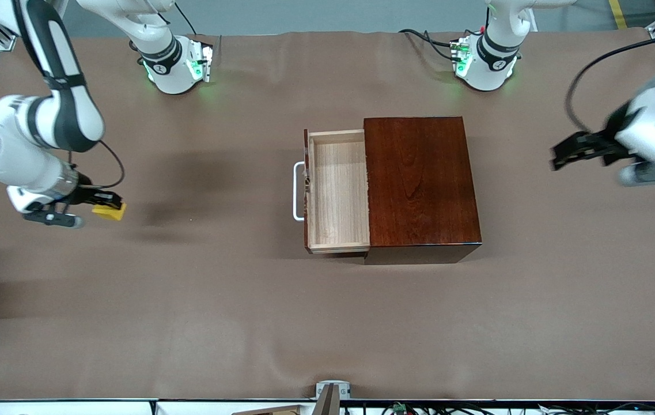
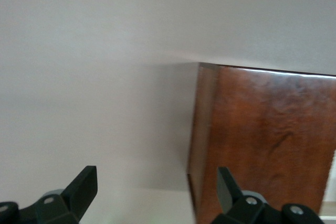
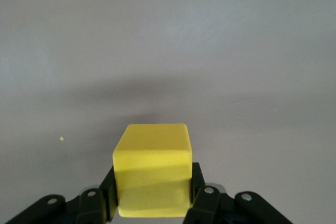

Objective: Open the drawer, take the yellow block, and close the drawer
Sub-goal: 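Set the cube on the table while the left gripper reaches the drawer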

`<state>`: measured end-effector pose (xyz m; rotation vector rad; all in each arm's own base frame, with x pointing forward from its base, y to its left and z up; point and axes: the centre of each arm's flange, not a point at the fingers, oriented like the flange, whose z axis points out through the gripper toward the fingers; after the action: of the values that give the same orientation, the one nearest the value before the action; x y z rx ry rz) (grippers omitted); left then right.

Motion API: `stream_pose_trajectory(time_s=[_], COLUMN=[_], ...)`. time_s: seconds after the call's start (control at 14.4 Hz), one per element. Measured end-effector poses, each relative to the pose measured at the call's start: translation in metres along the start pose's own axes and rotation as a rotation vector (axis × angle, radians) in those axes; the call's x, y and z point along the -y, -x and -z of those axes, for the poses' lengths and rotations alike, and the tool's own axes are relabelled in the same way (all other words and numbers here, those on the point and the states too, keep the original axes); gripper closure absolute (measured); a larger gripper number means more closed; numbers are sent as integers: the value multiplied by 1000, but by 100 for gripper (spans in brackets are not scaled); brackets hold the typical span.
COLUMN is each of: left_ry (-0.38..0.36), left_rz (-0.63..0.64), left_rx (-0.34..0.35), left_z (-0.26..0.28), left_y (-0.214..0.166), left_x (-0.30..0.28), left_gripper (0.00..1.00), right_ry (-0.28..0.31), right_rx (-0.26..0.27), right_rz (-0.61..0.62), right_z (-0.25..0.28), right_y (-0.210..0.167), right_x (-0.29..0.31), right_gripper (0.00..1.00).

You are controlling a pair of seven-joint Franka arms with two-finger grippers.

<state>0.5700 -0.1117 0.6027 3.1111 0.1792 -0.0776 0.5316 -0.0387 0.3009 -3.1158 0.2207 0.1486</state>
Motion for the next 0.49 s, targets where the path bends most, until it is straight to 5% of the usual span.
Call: stream_pose_trajectory(time_s=[0.49], left_ry=[-30], left_rz=[248], left_rx=[69], left_z=[-74], left_y=[36], left_x=[-183], left_gripper=[0], right_ry=[3], right_rx=[45], right_rz=[83], right_z=[-93], right_y=[5], right_x=[82], right_gripper=[44])
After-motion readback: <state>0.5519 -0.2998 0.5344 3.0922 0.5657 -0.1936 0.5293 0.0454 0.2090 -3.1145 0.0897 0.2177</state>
